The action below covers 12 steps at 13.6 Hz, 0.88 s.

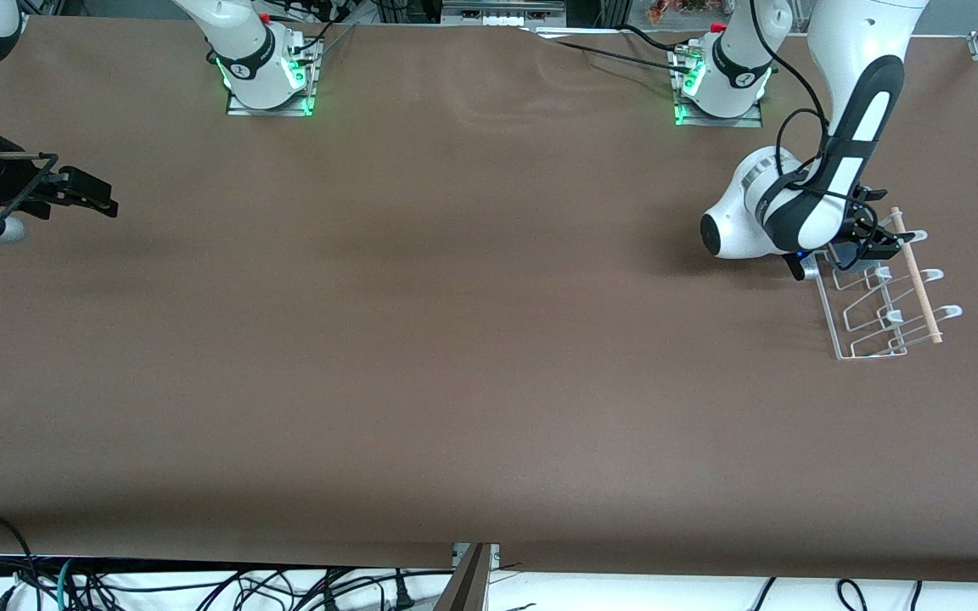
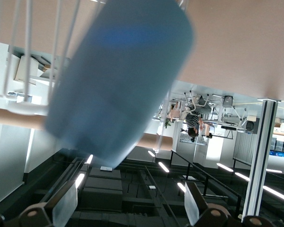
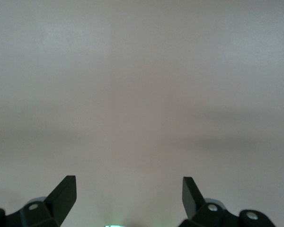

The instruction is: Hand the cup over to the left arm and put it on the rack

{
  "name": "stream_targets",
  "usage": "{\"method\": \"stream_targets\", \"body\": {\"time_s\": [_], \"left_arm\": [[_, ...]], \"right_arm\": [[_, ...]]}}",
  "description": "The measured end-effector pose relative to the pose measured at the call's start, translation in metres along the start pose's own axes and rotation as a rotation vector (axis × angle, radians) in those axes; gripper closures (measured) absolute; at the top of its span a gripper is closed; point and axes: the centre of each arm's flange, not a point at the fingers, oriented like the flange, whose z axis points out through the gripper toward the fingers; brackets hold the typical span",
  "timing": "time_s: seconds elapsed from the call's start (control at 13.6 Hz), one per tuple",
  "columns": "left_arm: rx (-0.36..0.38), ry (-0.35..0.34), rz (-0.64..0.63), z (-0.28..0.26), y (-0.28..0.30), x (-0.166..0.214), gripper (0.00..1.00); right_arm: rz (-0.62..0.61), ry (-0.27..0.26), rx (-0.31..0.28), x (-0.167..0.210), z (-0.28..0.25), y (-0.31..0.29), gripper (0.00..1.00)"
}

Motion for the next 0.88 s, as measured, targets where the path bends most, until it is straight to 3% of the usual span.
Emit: {"method": "stream_targets", "body": {"time_s": [0.22, 0.29, 0.73, 0.88], "left_arm": [[-0.002, 0.038, -0.045, -0.006, -0.014, -0.007, 0.0], [-0.04, 0.067, -0.08, -0.011, -0.02, -0.013, 0.0], [-0.49, 0.443, -0.309, -0.08, -0.091, -0.087, 0.0], [-0.602, 0.575, -0.37, -0.103, -0.116, -0.119, 0.0]], "right_arm": [[0.0, -0.009, 0.001, -0.001, 0.001, 0.0, 0.01], [0.0, -0.01, 0.001, -0.001, 0.001, 0.0, 0.01], [-0.014, -0.012, 0.0, -0.001, 0.0, -0.008, 0.01], [-0.016, -0.011, 0.0, -0.001, 0.0, -0.009, 0.01]]}}
